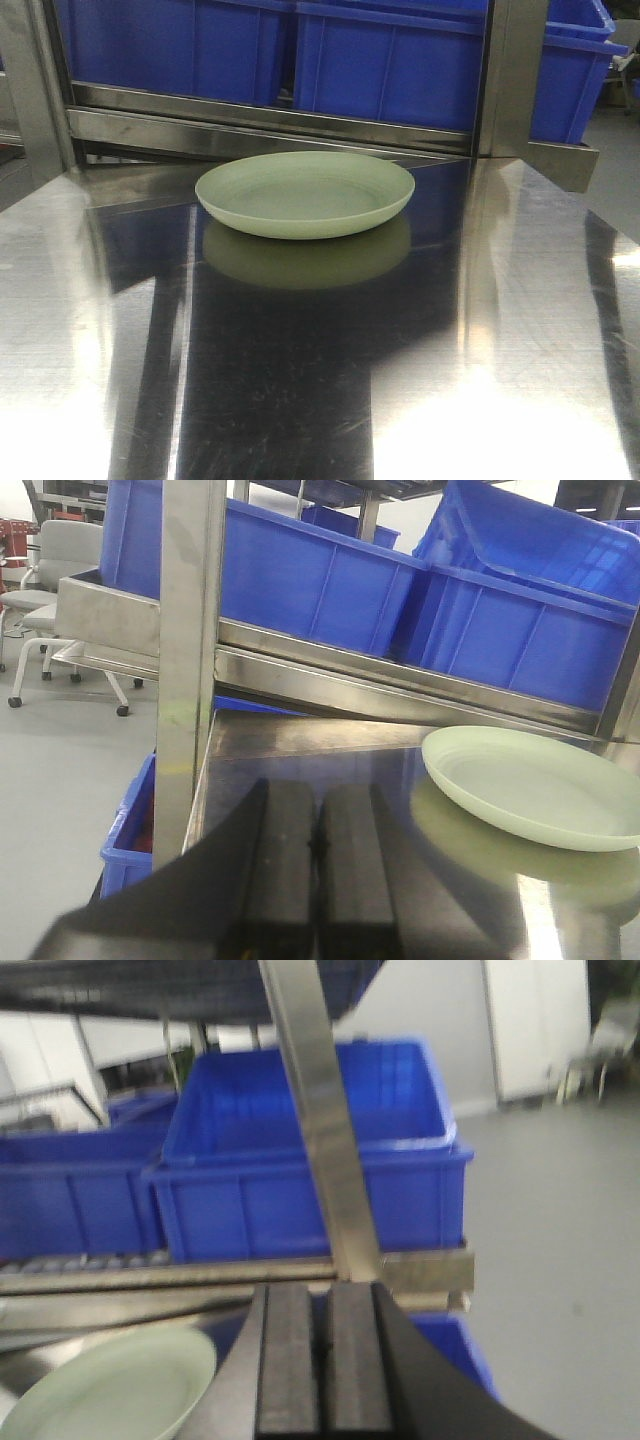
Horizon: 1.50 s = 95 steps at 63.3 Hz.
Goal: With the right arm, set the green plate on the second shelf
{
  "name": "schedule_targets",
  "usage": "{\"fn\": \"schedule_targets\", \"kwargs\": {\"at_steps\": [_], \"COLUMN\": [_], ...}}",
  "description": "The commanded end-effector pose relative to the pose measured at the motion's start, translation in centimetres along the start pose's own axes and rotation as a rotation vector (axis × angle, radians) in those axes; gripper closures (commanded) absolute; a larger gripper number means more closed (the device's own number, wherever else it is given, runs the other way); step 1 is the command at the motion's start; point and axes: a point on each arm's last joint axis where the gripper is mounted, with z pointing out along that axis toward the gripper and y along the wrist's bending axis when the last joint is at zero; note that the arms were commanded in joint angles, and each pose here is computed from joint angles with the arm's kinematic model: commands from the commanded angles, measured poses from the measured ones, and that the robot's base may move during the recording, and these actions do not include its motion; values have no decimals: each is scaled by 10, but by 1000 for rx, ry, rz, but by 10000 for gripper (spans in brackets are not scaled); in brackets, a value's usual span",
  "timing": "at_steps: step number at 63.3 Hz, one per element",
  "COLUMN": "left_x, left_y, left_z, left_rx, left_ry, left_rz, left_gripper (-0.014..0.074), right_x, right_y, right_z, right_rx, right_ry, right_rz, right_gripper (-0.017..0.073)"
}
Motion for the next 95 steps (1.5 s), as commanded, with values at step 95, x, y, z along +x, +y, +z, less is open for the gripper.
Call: {"fn": "schedule_targets", "kwargs": {"at_steps": [95], "left_x": [5], "left_y": [1], "left_z": [-1], "left_rx": [11], "left_ry": [-64], "left_rz": [-12], "left_gripper": [463], "right_x": [101], "right_y": [100], "right_z": [408], "right_rx": [-155], "right_ry": [1048], "right_rz": [-70], "right_gripper": [174]}}
